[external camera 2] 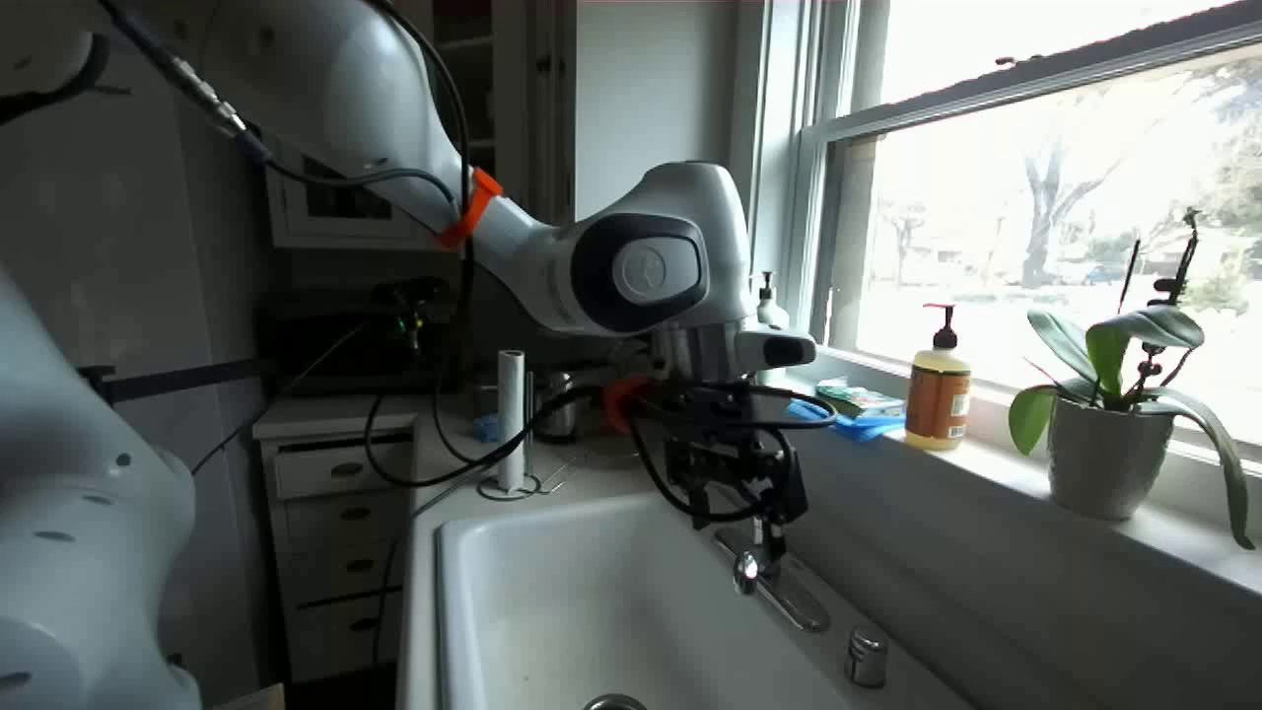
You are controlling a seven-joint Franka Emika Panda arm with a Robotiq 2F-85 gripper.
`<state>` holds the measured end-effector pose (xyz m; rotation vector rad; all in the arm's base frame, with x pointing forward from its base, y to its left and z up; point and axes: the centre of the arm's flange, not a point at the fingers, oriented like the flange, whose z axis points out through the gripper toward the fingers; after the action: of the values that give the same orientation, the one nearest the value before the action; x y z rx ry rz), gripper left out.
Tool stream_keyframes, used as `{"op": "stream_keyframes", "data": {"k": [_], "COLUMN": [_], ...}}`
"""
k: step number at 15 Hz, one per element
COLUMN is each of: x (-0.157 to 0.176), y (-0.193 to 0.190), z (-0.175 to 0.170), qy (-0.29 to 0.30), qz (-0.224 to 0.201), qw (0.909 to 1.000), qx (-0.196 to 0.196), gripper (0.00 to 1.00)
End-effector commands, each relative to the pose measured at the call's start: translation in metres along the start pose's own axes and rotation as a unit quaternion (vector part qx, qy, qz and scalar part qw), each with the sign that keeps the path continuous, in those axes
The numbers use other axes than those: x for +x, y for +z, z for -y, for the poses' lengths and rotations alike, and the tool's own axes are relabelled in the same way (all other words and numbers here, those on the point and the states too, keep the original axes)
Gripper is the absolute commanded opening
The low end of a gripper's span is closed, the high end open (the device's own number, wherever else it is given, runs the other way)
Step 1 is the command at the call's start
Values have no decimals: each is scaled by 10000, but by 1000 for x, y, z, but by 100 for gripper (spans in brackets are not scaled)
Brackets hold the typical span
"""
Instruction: Push the faucet to the left
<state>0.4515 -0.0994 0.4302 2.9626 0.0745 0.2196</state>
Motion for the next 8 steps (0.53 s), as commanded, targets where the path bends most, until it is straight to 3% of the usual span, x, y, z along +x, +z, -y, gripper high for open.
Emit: {"op": "stream_keyframes", "data": {"k": [1,6,8], "x": [0,12,23], "y": [0,8,21], "z": [0,-3,3], "qy": [0,-149,-557], "qz": [0,175,314], "qw": [10000,9996,9975], "qx": [0,147,315], "gripper": [100,100,100]}}
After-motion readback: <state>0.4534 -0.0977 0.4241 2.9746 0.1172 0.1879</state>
